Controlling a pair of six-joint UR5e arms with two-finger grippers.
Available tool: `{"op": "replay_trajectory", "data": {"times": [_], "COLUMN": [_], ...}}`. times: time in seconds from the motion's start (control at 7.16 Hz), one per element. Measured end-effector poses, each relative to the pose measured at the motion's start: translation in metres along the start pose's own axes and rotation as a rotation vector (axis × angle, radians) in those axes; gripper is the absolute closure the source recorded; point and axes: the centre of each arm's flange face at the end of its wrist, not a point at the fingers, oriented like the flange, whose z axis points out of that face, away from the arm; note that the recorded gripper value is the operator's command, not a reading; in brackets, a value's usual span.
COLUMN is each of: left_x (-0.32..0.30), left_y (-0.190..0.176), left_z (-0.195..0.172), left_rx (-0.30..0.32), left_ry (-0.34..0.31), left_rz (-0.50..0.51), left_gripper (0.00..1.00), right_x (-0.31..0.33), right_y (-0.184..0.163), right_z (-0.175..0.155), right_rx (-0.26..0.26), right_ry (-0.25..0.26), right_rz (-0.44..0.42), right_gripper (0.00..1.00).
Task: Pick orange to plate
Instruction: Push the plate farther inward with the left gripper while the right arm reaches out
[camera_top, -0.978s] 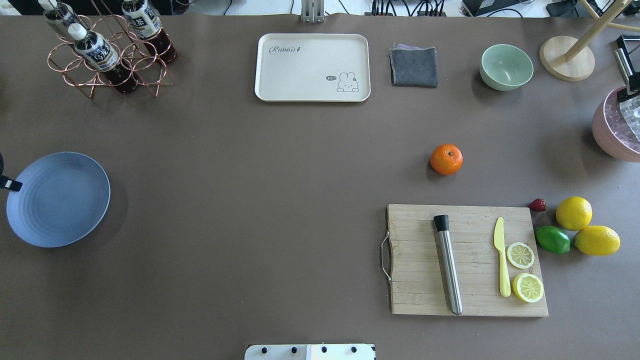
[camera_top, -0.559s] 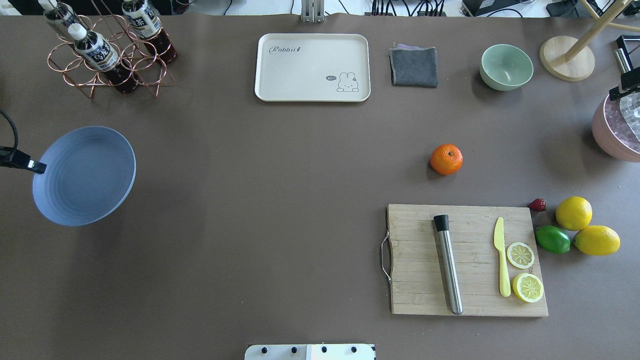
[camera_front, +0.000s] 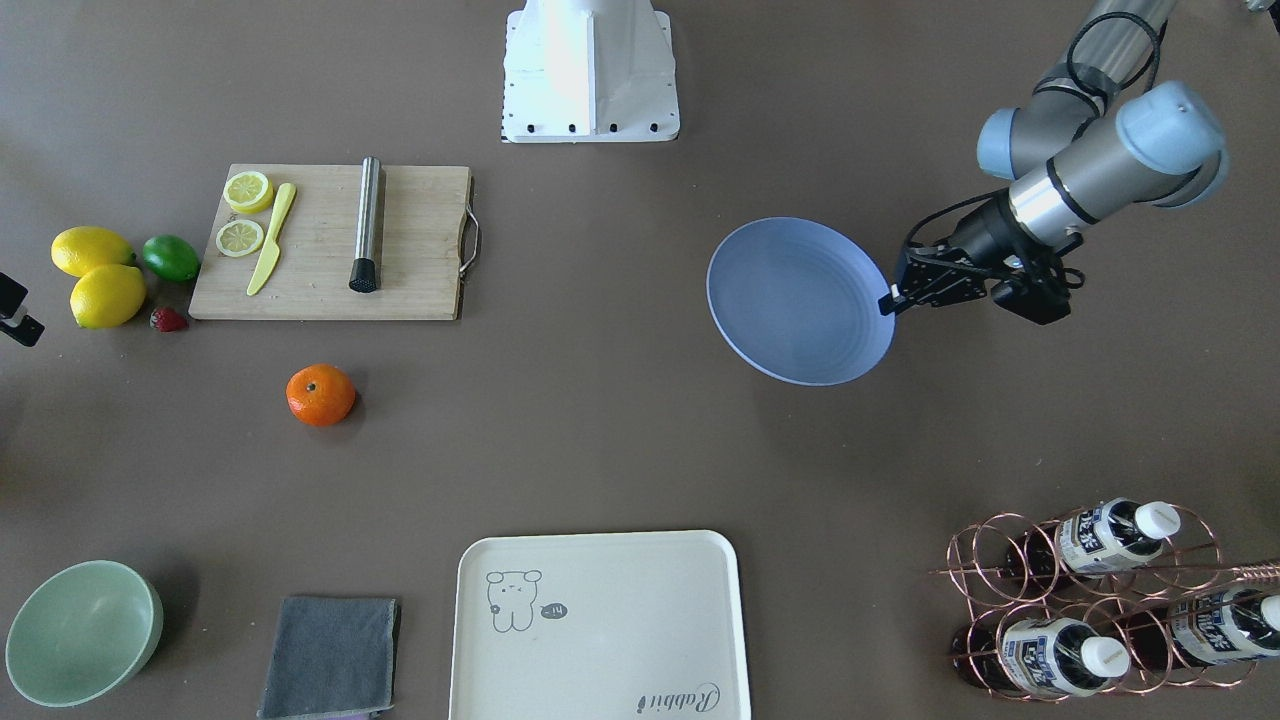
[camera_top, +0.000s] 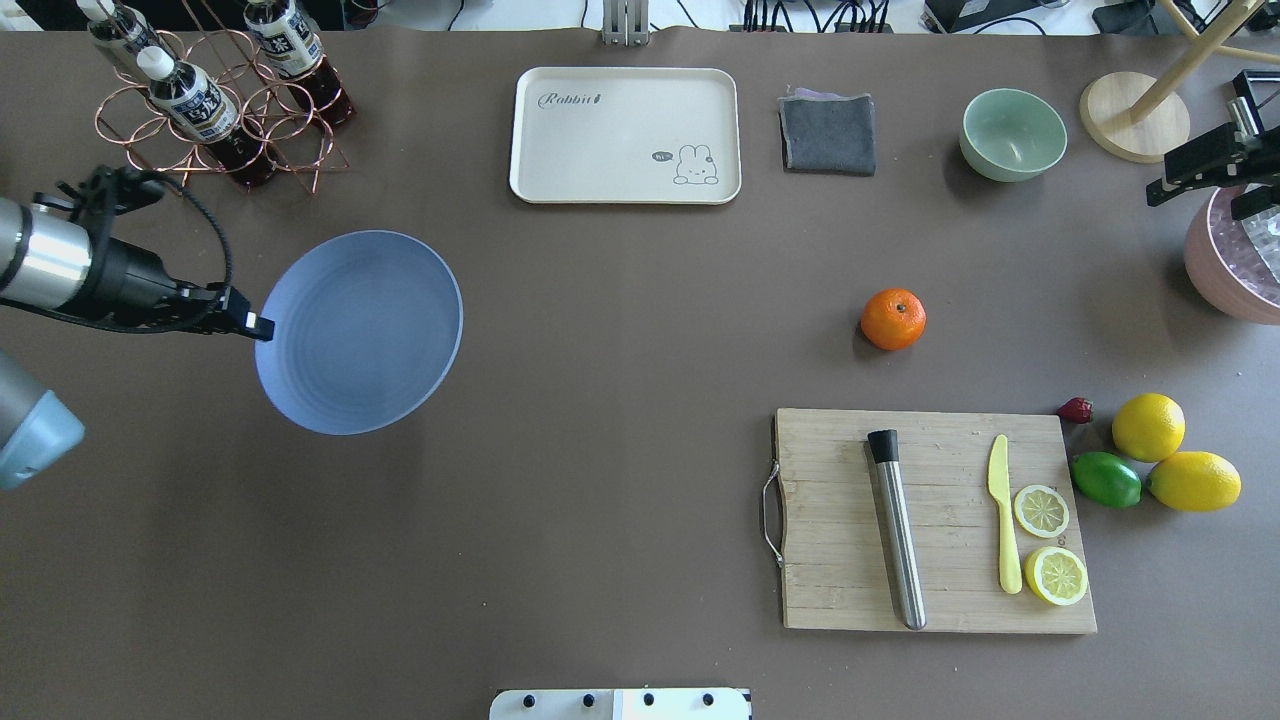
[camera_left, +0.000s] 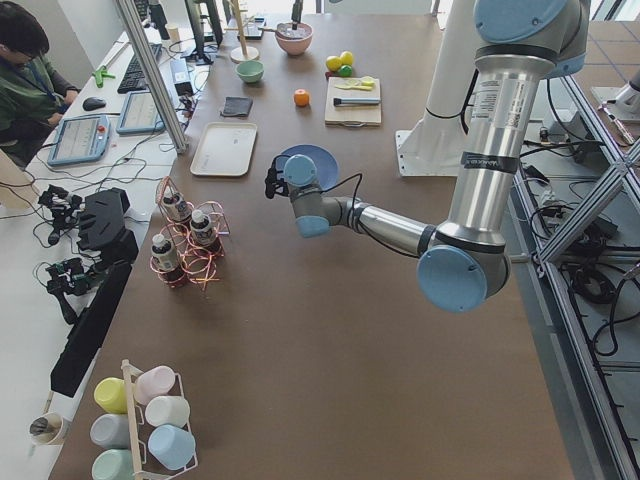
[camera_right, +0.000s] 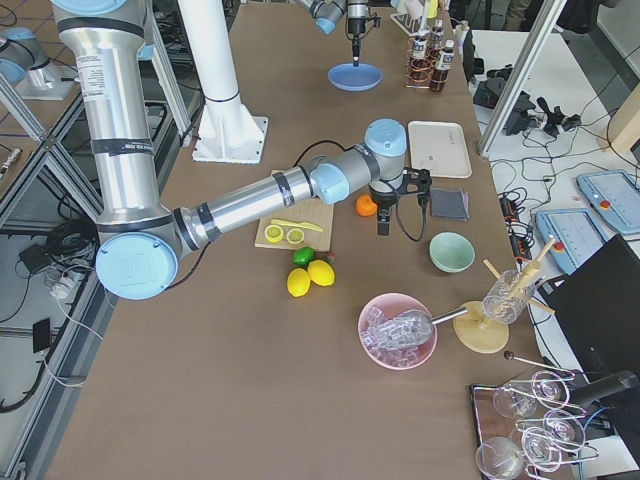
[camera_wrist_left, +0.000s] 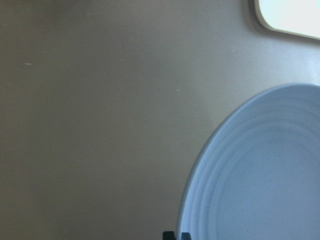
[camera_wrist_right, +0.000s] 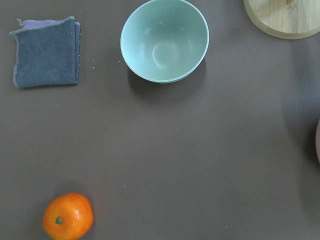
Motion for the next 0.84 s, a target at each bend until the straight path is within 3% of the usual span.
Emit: {"op": "replay_trajectory", "data": {"times": [0.42, 0.84], "left_x": [0.138, 0.19], "left_y": [0.036, 0.061], "left_z": [0.084, 0.123], "left_rx": [0.047, 0.088], "left_ry": [-0.055, -0.174], "left_rz": [-0.05, -0.054], "left_gripper": [1.0, 1.0], "right_x": [-0.05, -0.087], "right_y": [0.008, 0.021], "right_z": [0.022, 0.044], "right_rx": [0.001, -0.015], "right_ry": [0.011, 0.017], "right_rz": [0.04, 0.049], "right_gripper": [0.0, 0.0]}}
